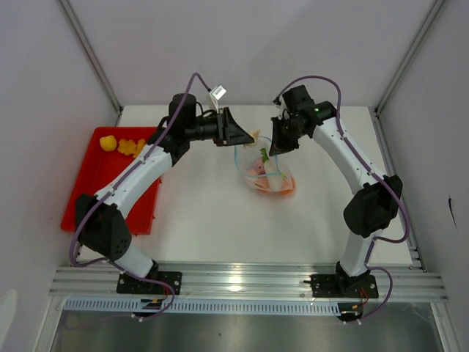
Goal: Place the food in the zip-top bag and seal the zipper
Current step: Place the fake food in the zipper food storage bag.
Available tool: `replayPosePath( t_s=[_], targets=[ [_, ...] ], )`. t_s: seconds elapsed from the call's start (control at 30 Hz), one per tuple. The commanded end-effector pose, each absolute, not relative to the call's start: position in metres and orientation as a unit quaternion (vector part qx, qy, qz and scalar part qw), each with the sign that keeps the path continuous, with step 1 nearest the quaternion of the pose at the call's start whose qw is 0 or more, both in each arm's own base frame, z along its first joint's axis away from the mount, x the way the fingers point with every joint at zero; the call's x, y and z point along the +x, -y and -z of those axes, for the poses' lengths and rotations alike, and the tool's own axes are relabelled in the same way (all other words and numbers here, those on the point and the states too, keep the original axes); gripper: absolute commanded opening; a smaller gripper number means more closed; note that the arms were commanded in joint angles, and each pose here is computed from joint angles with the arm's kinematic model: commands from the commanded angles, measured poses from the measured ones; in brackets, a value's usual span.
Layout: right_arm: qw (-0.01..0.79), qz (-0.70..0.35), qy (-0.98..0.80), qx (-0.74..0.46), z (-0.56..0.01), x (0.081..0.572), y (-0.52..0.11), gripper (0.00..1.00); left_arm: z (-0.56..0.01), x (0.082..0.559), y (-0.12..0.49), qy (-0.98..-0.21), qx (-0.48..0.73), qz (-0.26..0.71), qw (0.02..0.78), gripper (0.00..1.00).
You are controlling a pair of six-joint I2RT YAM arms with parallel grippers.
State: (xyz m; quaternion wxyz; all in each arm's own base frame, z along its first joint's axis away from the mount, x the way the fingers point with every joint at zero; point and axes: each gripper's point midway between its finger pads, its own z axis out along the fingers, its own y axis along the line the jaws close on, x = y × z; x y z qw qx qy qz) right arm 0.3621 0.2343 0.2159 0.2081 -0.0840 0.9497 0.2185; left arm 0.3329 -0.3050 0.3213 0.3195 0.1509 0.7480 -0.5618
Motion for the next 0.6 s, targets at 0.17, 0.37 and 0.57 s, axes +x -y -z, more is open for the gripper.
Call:
replayPosePath(
  t_s=[0.17, 0.37, 0.57],
  targets=[
    [0.247, -0.237, -0.937, -0.075, -0.251, 0.373, -0.24, 0.0, -0.268, 0.337, 0.319, -0.808, 0.191, 0.478, 0.288, 0.01],
    [0.245, -0.243, -0.936, -0.074, -0.253, 0.369, -0.242, 0.0, -0.251, 0.343, 0.316, -0.823, 0.192, 0.447, 0.293, 0.26],
    [0.249, -0.242, -0.935, -0.073, -0.256, 0.368, -0.24, 0.0, -0.257, 0.344, 0.324, -0.808, 0.209, 0.462, 0.299, 0.99]
  ],
)
